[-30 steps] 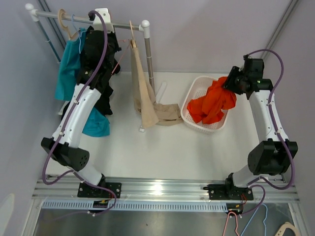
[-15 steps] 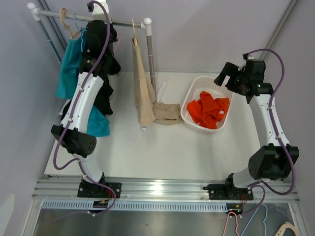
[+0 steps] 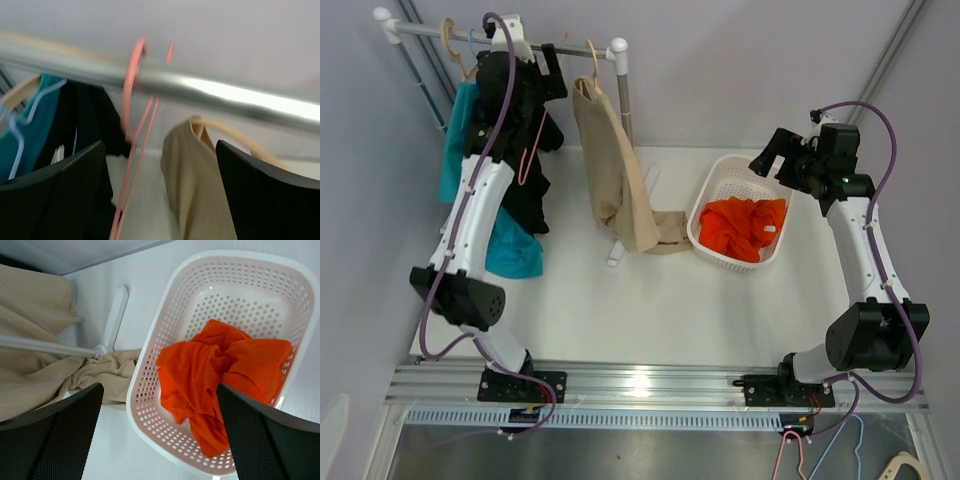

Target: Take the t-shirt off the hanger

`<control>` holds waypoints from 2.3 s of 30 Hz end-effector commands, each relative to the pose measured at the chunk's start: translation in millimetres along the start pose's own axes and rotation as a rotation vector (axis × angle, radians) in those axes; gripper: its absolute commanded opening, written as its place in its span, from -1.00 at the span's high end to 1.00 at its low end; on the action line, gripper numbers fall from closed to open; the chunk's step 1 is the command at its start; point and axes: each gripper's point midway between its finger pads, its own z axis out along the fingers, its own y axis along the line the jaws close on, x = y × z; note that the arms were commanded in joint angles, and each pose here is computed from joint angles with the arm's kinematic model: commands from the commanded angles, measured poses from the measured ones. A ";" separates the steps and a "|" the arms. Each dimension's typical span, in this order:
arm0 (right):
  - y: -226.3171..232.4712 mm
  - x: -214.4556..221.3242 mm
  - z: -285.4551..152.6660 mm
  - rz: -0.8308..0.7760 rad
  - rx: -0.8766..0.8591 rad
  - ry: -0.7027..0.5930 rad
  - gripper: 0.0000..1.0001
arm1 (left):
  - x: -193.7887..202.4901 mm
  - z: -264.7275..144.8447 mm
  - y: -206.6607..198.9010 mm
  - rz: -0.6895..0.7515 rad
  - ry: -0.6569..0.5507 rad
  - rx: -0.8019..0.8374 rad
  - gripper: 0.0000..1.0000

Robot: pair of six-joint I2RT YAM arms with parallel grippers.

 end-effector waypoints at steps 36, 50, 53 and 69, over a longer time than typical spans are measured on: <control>26.9 1.8 -8.1 -0.057 -0.069 -0.013 -0.99 | -11.7 -53.8 -115.1 -0.075 0.001 -0.033 -0.85; 29.6 2.8 -7.3 -0.052 -0.089 -0.007 -0.99 | 15.8 -27.9 -98.0 -0.160 0.079 -0.059 -0.57; 30.0 2.8 -7.6 -0.051 -0.091 -0.008 -0.99 | 24.5 -22.0 -92.2 -0.161 0.102 -0.070 -0.41; 30.3 5.5 -6.9 -0.052 -0.097 0.003 -0.99 | 14.1 -16.8 -81.7 -0.216 0.101 -0.041 0.92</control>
